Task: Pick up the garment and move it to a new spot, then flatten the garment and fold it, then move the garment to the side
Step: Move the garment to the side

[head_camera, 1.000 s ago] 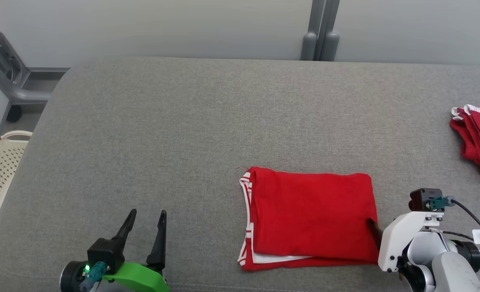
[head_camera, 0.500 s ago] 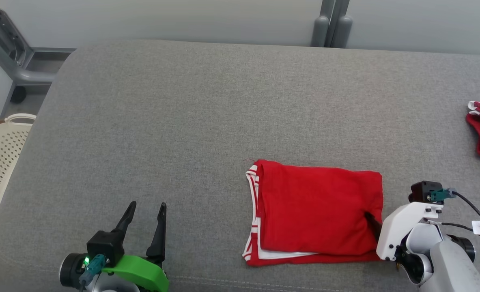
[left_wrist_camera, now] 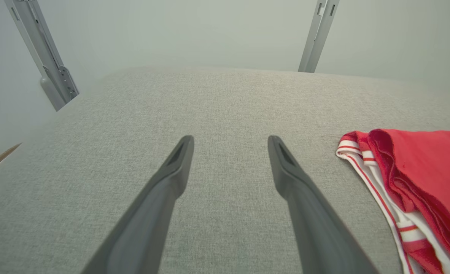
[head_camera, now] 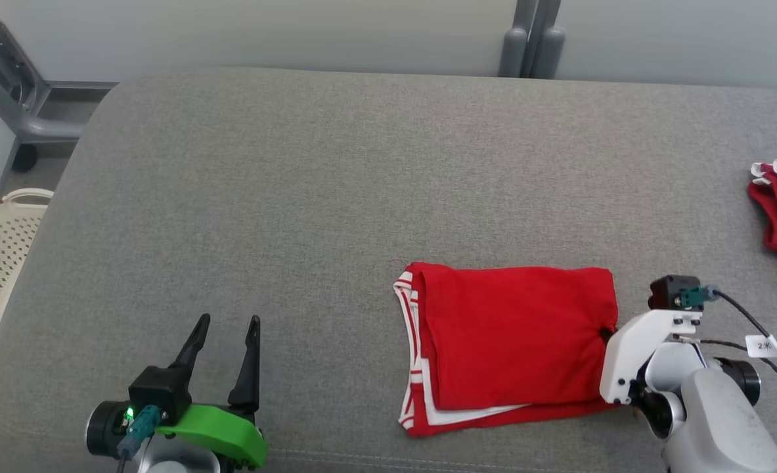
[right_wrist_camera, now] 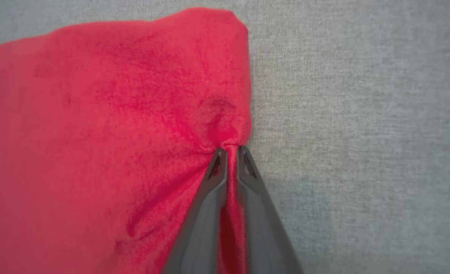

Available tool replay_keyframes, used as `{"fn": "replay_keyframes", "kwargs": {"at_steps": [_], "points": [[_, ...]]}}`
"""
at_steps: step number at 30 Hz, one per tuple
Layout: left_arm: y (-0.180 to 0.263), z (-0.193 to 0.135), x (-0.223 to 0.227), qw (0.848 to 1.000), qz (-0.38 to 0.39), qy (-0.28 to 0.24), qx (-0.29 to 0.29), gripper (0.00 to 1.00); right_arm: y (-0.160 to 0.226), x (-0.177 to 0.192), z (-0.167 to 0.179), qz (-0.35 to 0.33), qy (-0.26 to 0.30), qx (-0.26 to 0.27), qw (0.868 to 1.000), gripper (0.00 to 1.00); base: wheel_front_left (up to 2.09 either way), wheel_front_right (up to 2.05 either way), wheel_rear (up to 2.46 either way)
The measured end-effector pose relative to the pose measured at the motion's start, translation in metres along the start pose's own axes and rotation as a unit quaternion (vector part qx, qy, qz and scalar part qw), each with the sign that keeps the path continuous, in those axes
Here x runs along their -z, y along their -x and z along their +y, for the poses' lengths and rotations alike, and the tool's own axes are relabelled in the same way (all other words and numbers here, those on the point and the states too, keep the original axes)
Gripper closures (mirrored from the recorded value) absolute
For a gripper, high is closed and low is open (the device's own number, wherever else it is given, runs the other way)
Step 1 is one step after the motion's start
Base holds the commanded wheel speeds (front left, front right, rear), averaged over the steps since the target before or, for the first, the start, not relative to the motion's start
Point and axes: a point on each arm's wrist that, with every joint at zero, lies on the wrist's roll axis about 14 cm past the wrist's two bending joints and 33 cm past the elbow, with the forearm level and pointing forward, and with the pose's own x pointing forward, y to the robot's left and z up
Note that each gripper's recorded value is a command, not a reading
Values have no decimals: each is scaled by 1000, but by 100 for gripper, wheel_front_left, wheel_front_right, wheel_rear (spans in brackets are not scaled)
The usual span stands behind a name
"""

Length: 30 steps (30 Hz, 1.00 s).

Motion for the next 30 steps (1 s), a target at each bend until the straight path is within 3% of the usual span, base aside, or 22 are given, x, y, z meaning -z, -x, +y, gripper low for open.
{"fn": "replay_keyframes", "kwargs": {"at_steps": [14,22,30], "points": [[-46,-51,-34,995,-54,-10,78,0,15,-124,-43,-101,78,92,988,100,0,0,0],[-80,-98,-40,987,-69,-6,146,0,29,-174,-92,-138,80,156,975,100,0,0,0],[-113,-141,-26,975,-65,-4,211,0,52,-211,-156,-187,57,228,954,100,0,0,0]]}}
